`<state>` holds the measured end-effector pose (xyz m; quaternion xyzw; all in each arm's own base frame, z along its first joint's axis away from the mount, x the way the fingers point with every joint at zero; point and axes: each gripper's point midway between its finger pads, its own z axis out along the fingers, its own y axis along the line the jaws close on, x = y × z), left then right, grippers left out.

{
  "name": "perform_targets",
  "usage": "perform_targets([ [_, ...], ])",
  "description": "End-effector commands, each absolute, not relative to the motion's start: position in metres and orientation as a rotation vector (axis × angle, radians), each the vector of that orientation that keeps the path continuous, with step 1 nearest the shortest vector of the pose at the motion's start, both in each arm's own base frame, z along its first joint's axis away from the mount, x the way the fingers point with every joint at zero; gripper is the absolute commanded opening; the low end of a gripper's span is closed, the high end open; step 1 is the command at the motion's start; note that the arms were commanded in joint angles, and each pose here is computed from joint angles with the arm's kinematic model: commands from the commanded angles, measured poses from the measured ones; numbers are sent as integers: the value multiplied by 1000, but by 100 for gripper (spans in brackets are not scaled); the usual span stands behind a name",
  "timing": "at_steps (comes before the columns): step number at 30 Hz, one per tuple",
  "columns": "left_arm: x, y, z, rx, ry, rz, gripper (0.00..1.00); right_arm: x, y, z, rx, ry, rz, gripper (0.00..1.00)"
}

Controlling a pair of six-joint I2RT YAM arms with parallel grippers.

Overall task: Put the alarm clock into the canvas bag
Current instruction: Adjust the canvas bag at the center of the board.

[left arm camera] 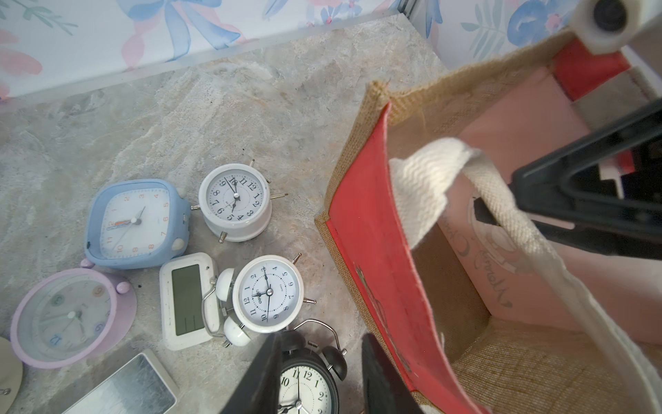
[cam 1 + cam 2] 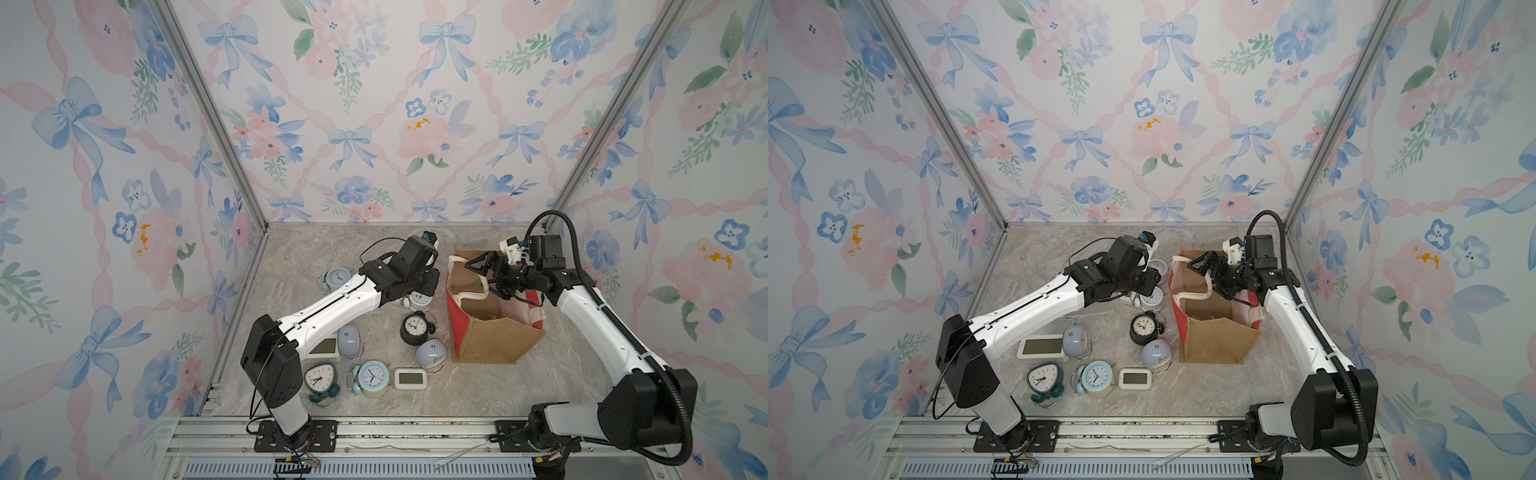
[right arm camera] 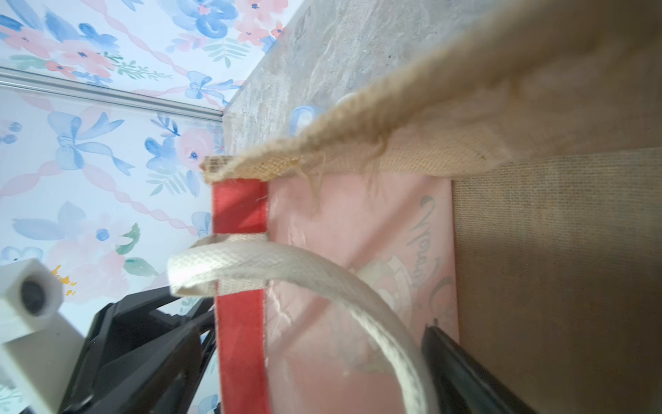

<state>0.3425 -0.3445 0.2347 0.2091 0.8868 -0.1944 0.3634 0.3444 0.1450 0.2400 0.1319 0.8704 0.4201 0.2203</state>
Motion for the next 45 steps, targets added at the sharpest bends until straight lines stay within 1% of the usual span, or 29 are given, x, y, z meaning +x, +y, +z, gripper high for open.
perform_targets([
  [1, 341, -343, 226, 537, 2302, -482, 36, 334, 152, 275, 311, 2317, 1240, 96],
  [6, 344, -325, 238, 484, 2281, -461, 37, 324, 156, 308, 263, 2258, 1237, 96],
  [11, 348, -290, 254, 395, 2256, -449, 37, 311, 178, 340, 144, 2230, 1216, 96],
  [16, 347, -257, 266, 327, 2231, -429, 37, 305, 205, 360, 44, 2220, 1158, 97],
  [19, 345, -243, 269, 299, 2222, -420, 39, 306, 224, 360, -19, 2240, 1088, 97],
  [23, 343, -230, 274, 265, 2209, -416, 42, 303, 256, 344, -119, 2318, 990, 98],
  [27, 342, -220, 277, 242, 2202, -410, 43, 294, 291, 330, -290, 2369, 924, 97],
  [30, 342, -213, 277, 226, 2199, -407, 44, 288, 305, 323, -392, 2403, 825, 97],
  [34, 344, -211, 279, 224, 2196, -406, 44, 285, 302, 313, -483, 2447, 617, 96],
  [38, 346, -216, 280, 235, 2197, -419, 45, 288, 281, 309, -495, 2466, 431, 96],
  [41, 348, -222, 282, 250, 2199, -444, 45, 290, 264, 315, -472, 2450, 378, 97],
  [45, 351, -243, 281, 291, 2210, -496, 44, 293, 235, 329, -378, 2409, 385, 97],
])
